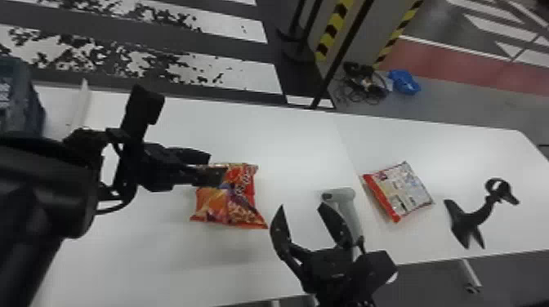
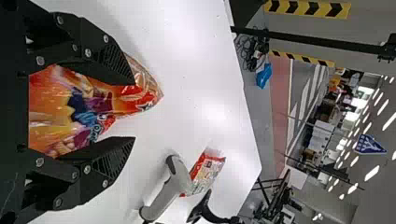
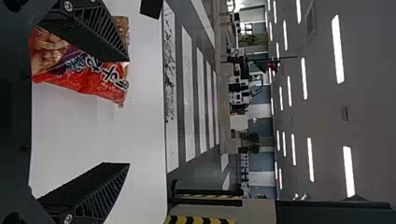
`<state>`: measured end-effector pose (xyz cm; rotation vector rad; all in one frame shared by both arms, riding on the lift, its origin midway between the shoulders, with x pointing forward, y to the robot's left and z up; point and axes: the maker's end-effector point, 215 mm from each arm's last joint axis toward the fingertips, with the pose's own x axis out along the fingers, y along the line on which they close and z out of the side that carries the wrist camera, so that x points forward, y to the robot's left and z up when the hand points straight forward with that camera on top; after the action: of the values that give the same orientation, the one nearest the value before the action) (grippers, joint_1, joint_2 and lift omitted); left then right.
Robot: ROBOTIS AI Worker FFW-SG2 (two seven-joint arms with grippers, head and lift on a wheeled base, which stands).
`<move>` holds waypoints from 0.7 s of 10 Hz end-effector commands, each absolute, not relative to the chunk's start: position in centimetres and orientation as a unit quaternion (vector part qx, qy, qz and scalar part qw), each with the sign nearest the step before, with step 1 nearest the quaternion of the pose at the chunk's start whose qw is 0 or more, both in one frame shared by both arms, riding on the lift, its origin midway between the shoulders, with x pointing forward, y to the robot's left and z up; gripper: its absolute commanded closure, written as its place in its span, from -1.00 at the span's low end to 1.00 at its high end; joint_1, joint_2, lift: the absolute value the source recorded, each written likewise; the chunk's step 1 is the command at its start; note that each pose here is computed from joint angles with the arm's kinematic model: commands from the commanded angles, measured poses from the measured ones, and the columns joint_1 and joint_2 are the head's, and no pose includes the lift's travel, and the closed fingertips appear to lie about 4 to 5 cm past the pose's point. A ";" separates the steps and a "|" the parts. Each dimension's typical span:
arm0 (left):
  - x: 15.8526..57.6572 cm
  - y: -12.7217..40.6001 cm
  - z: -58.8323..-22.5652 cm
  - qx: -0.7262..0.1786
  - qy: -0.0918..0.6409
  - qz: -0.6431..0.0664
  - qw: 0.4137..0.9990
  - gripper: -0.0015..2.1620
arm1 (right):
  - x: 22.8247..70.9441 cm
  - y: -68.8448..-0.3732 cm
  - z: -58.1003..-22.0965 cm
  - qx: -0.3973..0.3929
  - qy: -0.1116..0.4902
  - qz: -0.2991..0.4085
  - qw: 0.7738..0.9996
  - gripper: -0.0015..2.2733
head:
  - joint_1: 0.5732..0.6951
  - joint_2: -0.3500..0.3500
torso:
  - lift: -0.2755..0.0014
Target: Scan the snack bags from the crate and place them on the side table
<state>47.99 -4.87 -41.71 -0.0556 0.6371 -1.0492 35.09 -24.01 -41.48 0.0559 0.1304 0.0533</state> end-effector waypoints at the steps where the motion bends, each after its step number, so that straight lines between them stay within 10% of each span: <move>1: 47.8 -4.6 -41.4 -0.032 0.293 -0.487 0.822 -0.97 | 34.9 -24.1 -41.4 0.029 0.063 0.026 0.997 -0.93 | 1.00 -1.00 | 0.31; 7: 49.7 5.6 -33.3 0.001 0.099 -0.350 0.932 -0.95 | 34.8 -23.9 -39.8 0.041 0.047 0.030 0.998 -0.93 | 1.00 -0.83 | 0.31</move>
<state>50.06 4.34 -34.24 0.0007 0.2441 -0.7418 34.74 -23.91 -39.96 0.0785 0.0962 0.0599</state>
